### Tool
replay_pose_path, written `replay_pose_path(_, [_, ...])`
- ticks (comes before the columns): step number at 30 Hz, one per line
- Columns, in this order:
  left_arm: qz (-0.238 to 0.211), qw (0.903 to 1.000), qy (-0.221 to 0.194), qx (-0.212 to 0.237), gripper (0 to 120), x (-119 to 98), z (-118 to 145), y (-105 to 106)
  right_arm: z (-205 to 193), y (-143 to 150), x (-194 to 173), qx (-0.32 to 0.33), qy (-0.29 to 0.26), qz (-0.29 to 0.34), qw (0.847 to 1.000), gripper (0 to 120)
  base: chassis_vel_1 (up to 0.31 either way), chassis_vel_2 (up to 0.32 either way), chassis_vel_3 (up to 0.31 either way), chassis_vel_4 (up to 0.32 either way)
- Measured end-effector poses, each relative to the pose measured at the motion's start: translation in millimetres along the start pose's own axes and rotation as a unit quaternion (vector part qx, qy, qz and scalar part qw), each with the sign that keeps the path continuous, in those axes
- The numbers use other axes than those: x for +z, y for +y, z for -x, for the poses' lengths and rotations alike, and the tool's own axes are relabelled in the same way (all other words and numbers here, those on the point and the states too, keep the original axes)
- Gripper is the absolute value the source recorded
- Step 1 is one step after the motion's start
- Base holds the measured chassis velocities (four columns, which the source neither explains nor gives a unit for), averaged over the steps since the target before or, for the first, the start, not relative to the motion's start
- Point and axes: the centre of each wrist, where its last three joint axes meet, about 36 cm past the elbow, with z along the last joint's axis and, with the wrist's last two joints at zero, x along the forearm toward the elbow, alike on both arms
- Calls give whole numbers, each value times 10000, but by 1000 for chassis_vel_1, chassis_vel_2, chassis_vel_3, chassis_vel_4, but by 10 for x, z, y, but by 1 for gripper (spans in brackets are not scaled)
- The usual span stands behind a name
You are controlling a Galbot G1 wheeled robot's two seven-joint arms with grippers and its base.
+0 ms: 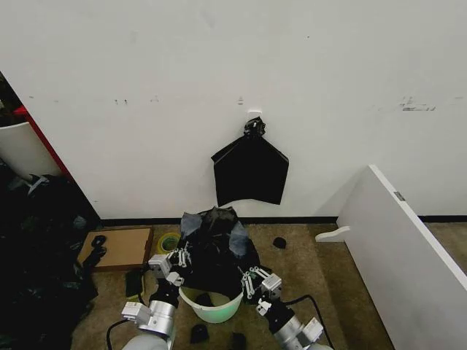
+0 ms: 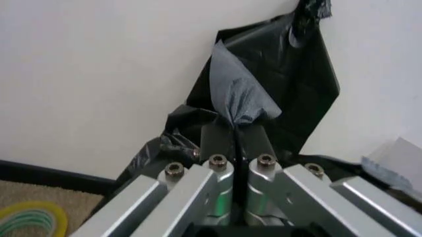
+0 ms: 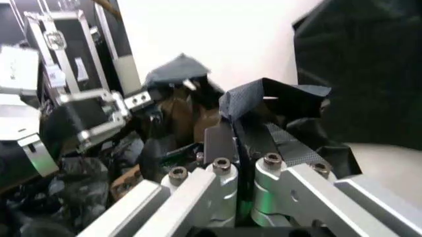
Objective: Place the garbage bag over the trash bin.
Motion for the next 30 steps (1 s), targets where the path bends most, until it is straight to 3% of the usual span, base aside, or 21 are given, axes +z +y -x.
replay_pose_path(7, [-203,9996,58,191,0,92,-70,20,-34,-12,148,52,270,80,9996,0,0,0,0,0])
replay_pose_path(11, [-615,9961,-4,631,0,122,-77,-4,-10,-76,179,84,262,59,9996,0,0,0,0,0])
replay_pose_path(13, [-854,9895,-126,1157,0,136,-68,24,4,-130,192,51,149,51,9999,0,0,0,0,0])
replay_pose_path(14, [-854,9895,-126,1157,0,136,-68,24,4,-130,192,51,149,51,9999,0,0,0,0,0])
replay_pose_path(20, [-1219,9681,-354,2161,0,261,-17,188,-10,-272,228,-170,-146,139,9997,0,0,0,0,0])
replay_pose_path(26, [-1584,9521,-274,2603,0,524,57,426,-24,-372,254,-116,-178,31,9998,0,0,0,0,0])
replay_pose_path(30, [-1821,9492,-151,2560,0,702,82,513,-41,-460,302,-11,-89,-254,9996,0,0,0,0,0])
